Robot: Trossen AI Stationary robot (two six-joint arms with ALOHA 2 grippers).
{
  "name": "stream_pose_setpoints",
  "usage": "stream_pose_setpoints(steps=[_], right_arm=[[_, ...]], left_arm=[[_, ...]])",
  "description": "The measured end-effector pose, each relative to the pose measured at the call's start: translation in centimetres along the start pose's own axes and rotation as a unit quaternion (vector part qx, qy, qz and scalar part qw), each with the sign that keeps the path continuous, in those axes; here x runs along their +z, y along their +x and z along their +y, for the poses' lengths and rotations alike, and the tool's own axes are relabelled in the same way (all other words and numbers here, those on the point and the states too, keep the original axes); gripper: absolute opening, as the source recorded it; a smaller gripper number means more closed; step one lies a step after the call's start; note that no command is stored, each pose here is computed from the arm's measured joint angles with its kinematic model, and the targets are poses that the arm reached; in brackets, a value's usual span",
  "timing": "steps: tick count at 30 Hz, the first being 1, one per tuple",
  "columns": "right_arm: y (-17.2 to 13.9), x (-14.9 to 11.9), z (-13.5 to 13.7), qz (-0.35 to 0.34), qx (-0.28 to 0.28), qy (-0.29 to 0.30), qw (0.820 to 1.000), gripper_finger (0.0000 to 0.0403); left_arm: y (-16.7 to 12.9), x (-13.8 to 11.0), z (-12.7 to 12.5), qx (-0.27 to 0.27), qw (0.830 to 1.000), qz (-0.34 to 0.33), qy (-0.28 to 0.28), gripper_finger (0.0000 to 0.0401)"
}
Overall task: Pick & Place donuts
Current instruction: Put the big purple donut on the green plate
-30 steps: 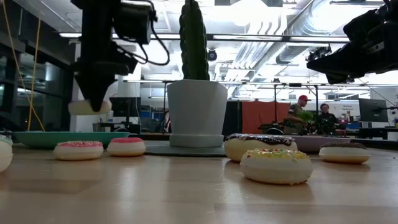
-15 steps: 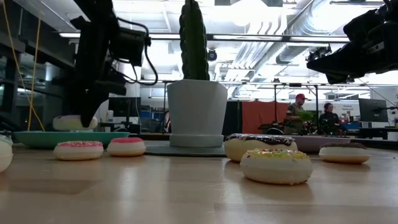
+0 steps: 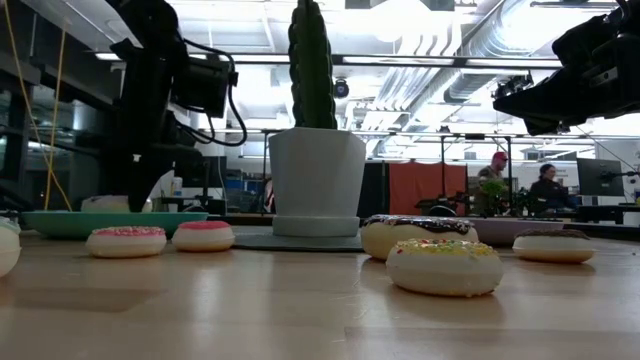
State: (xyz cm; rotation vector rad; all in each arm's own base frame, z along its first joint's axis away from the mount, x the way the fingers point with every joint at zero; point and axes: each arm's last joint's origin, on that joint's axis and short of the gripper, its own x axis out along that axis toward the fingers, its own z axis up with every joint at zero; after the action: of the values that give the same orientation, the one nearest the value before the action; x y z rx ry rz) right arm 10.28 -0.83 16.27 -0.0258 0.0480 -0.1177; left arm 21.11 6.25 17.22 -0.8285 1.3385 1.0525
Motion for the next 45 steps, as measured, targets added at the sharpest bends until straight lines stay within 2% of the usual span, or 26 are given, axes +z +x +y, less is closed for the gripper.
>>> stream_pose_setpoints(steps=[13, 25, 32, 45], right_arm=[[0.00, 0.00, 0.00, 0.000, 0.000, 0.000, 1.000, 0.0000], [0.00, 0.01, 0.00, 0.000, 0.000, 0.000, 1.000, 0.0000], [0.00, 0.00, 0.00, 0.000, 0.000, 0.000, 1.000, 0.0001], [0.00, -0.01, 0.00, 0.000, 0.000, 0.000, 1.000, 0.0000]], left_arm=[[0.04, 0.26, 0.19, 0.002, 1.000, -0.002, -0.007, 0.0148], [0.10, 0.66, 0.39, 0.001, 1.000, -0.006, -0.016, 0.0150], [0.09, 0.71, 0.25, -0.009, 1.000, -0.005, -0.001, 0.0153], [0.08, 0.70, 0.24, -0.008, 1.000, -0.005, -0.001, 0.0228]])
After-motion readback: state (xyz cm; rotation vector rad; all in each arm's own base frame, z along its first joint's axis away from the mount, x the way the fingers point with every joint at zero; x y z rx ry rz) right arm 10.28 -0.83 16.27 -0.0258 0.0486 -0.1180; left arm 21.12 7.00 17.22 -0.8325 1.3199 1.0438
